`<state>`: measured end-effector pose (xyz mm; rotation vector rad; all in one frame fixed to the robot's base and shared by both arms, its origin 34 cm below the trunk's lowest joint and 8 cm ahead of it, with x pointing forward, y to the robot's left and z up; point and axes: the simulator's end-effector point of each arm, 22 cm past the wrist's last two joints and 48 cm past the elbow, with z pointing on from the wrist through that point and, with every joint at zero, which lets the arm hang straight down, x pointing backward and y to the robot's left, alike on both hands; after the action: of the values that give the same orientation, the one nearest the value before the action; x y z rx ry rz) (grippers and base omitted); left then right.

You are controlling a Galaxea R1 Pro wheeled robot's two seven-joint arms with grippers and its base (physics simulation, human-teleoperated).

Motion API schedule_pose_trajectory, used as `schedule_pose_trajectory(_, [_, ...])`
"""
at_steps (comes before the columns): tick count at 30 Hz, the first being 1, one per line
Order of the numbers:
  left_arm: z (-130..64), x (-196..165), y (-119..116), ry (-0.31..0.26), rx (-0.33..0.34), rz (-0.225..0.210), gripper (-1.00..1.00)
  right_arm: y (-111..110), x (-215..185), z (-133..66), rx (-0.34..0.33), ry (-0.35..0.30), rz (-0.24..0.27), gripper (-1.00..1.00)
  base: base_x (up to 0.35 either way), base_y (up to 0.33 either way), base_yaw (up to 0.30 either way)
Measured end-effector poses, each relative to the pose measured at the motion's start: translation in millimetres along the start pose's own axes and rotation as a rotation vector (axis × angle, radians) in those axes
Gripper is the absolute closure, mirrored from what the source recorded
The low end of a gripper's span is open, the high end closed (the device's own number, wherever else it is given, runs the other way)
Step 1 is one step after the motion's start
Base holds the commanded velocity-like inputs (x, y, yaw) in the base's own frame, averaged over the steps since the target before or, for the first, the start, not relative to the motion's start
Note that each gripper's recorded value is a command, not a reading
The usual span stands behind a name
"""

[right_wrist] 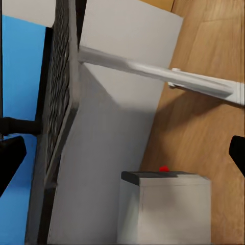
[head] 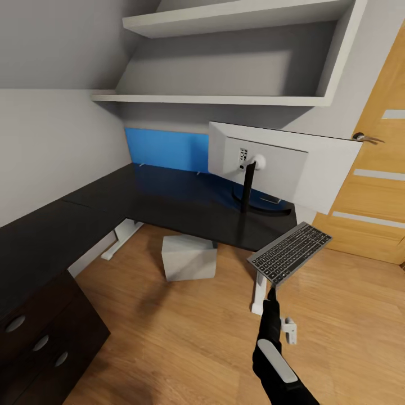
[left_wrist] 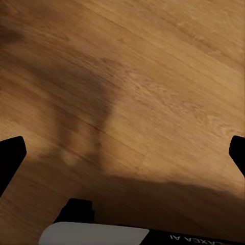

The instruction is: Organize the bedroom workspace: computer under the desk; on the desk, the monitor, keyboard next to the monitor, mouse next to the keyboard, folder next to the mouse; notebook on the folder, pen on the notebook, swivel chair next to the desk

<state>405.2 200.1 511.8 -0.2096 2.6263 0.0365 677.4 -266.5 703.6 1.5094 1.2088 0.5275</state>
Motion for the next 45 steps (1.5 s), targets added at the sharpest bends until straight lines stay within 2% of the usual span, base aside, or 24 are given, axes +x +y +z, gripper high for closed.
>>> schedule_pose_trajectory(7, [0.1, -0.4, 0.2, -0.002, 0.001, 0.0, -1.0, -47.3, 0.1, -7.9, 0.082, 0.011, -0.077, -1.0, 0.0, 0.0, 0.0])
schedule_pose_trajectory(11, [0.1, -0.5, 0.1, -0.002, 0.002, 0.0, -1.0, -65.3, -1.7, -11.6, 0.114, 0.014, -0.106, -1.0, 0.0, 0.0, 0.0])
schedule_pose_trajectory(15, [0.1, -0.2, 0.2, -0.002, 0.002, 0.0, -1.0, -99.3, -6.4, -20.3, 0.177, 0.019, -0.16, -1.0, 0.0, 0.0, 0.0])
schedule_pose_trajectory(16, [0.2, 1.1, 0.6, 0.001, 0.001, 0.001, -1.0, -114.9, -8.5, -25.4, 0.206, 0.023, -0.185, -1.0, 0.0, 0.0, 0.0])
schedule_pose_trajectory(20, [0.5, 7.2, 2.4, 0.013, -0.003, 0.004, -1.0, -142.6, -12.4, -36.3, 0.254, 0.036, -0.242, -1.0, 0.0, 0.0, 0.0])
schedule_pose_trajectory(21, [0.5, 9.6, 3.1, 0.018, -0.004, 0.006, -1.0, -153.7, -13.9, -41.4, 0.271, 0.044, -0.27, -1.0, 0.0, 0.0, 0.0])
schedule_pose_trajectory(25, [0.6, 12.1, 4.0, 0.023, -0.006, 0.008, -1.0, -174.9, -17.9, -52.2, 0.299, 0.064, -0.341, -1.0, 0.0, 0.0, 0.0])
schedule_pose_trajectory(29, [0.6, 13.4, 4.3, 0.025, -0.008, 0.009, -1.0, -196.5, -23.2, -64.6, 0.321, 0.091, -0.433, -1.0, 0.0, 0.0, 0.0])
schedule_pose_trajectory(30, [0.6, 13.9, 4.2, 0.026, -0.008, 0.009, -1.0, -207.1, -26.9, -71.2, 0.329, 0.108, -0.488, -1.0, 0.0, 0.0, 0.0])
schedule_pose_trajectory(32, [0.6, 14.3, 4.1, 0.027, -0.008, 0.009, -1.0, -216.7, -30.3, -77.9, 0.328, 0.129, -0.555, -1.0, 0.0, 0.0, 0.0])
schedule_pose_trajectory(33, [0.6, 14.6, 4.1, 0.028, -0.008, 0.009, -1.0, -225.0, -34.7, -83.9, 0.325, 0.148, -0.621, -1.0, 0.0, 0.0, 0.0])
schedule_pose_trajectory(34, [0.6, 14.7, 4.1, 0.028, -0.008, 0.009, -1.0, -228.0, -36.5, -86.4, 0.318, 0.16, -0.658, -1.0, 0.0, 0.0, 0.0])
schedule_pose_trajectory(35, [0.6, 14.9, 3.9, 0.028, -0.008, 0.008, -1.0, -232.3, -40.6, -89.8, 0.304, 0.175, -0.717, -1.0, 0.0, 0.0, 0.0])
schedule_pose_trajectory(36, [0.5, 14.9, 3.7, 0.029, -0.008, 0.008, -1.0, -232.7, -42.1, -90.6, 0.293, 0.18, -0.745, -1.0, 0.0, 0.0, 0.0])
schedule_pose_trajectory(40, [0.5, 15.1, 3.3, 0.029, -0.007, 0.007, -1.0, -232.8, -62.4, -87.6, 0.258, 0.159, -0.838, -1.0, 0.0, 0.0, 0.0])
schedule_pose_trajectory(41, [0.5, 15.2, 3.6, 0.029, -0.008, 0.007, -1.0, -235.4, -88.8, -79.9, 0.261, 0.126, -0.876, -1.0, 0.0, 0.0, 0.0])
schedule_pose_trajectory(45, [0.6, 15.1, 4.4, 0.029, -0.008, 0.008, -1.0, -238.1, -101.4, -75.0, 0.264, 0.125, -0.9, -1.0, 0.0, 0.0, 0.0])
